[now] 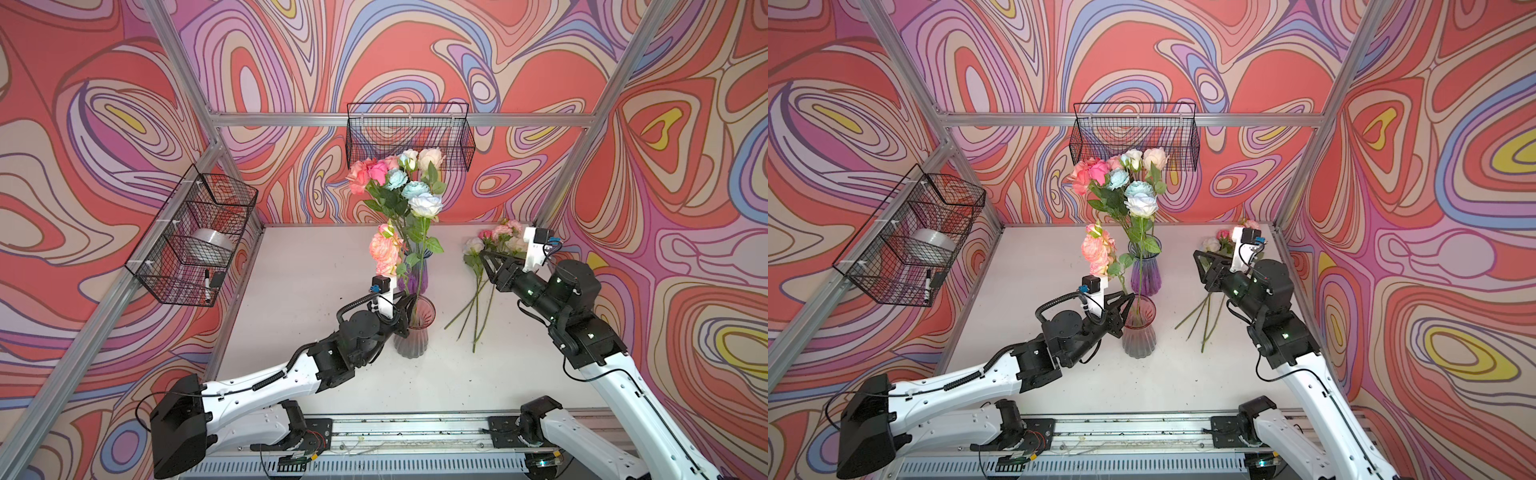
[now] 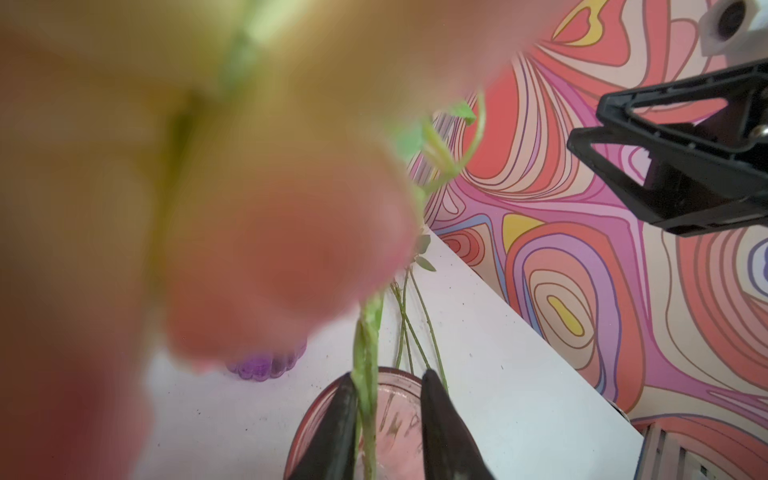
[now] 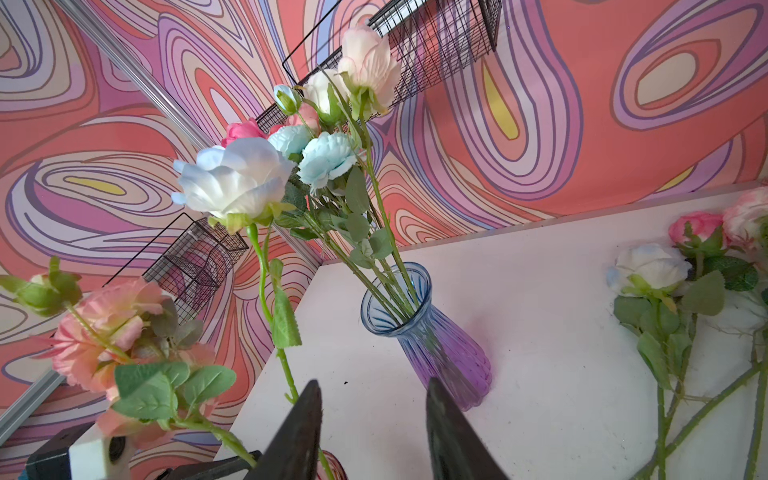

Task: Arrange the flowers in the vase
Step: 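Lower the pink rose stem into the pink vase with the left gripper, then open and withdraw the left gripper while the right gripper lowers to the pile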

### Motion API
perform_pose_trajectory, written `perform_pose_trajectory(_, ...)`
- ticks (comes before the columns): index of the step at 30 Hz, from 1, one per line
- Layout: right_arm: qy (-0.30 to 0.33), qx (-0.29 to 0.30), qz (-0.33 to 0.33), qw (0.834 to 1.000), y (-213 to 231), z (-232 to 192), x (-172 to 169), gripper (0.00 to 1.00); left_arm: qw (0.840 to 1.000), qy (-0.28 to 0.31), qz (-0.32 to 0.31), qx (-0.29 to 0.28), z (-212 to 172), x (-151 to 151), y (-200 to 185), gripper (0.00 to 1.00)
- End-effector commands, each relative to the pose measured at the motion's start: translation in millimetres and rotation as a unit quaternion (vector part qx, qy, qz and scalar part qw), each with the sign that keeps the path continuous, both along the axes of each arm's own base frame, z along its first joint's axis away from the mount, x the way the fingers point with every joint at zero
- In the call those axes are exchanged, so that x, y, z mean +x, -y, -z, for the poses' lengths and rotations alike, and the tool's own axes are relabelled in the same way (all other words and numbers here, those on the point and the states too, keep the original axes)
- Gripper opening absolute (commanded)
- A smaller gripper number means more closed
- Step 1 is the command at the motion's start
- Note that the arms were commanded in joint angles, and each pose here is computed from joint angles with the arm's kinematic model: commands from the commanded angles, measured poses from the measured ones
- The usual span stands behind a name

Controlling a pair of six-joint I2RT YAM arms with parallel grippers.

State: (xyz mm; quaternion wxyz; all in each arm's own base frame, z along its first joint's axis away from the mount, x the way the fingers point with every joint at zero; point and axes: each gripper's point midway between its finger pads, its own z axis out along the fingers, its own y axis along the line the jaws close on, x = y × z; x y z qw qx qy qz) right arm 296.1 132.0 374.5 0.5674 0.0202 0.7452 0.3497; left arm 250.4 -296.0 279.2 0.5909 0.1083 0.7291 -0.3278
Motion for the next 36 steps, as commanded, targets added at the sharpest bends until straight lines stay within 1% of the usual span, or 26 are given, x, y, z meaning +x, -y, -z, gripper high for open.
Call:
perform_pose_trajectory(1,0.002,0.004,0.006,1.000,1.0,-0.2,0.3,0.42,1.000,-0.004,0.001,0.003,-2.9,-1.2,-2.9,0.35)
perform_pose_trajectory(4,-0.003,0.000,0.015,1.000,3.7,1.7,1.3,0.42,1.000,-0.008,-0.003,0.012,-2.1,-3.0,-7.9,0.44)
perform_pose_trajectory(6,-0.017,-0.006,0.026,1.000,6.9,7.1,4.0,0.42,1.000,-0.015,-0.006,0.022,0.6,-4.7,-12.6,0.51)
perform_pose_trajectory(8,-0.031,-0.009,0.035,0.999,9.2,11.9,7.4,0.42,0.999,-0.020,-0.006,0.034,1.6,-7.2,-17.1,0.55)
perform_pose_trajectory(10,-0.041,-0.014,0.038,0.998,9.0,16.2,10.3,0.42,0.999,-0.023,-0.006,0.046,1.7,-9.8,-21.6,0.63)
perform_pose_trajectory(15,-0.050,-0.018,0.042,0.998,8.4,21.3,16.8,0.42,0.997,-0.028,-0.001,0.070,-0.7,-16.1,-29.9,0.69)
perform_pose_trajectory(19,-0.068,-0.028,0.059,0.996,12.5,30.3,24.4,0.42,0.995,-0.036,0.001,0.089,0.1,-19.5,-34.9,0.77)
perform_pose_trajectory(23,-0.090,-0.037,0.065,0.993,12.8,40.1,30.2,0.42,0.994,-0.046,0.009,0.096,-0.3,-23.5,-36.3,0.81)
perform_pose_trajectory(28,-0.124,-0.049,0.081,0.988,15.1,55.6,40.5,0.42,0.994,-0.050,0.016,0.095,-5.1,-30.8,-43.7,0.83)
perform_pose_trajectory(33,-0.157,-0.067,0.086,0.982,13.6,73.4,52.8,0.42,0.994,-0.055,0.013,0.096,-7.8,-41.5,-62.8,0.84)
perform_pose_trajectory(36,-0.171,-0.084,0.096,0.977,16.3,85.6,61.5,0.42,0.993,-0.065,-0.015,0.097,-2.1,-44.8,-84.2,0.83)
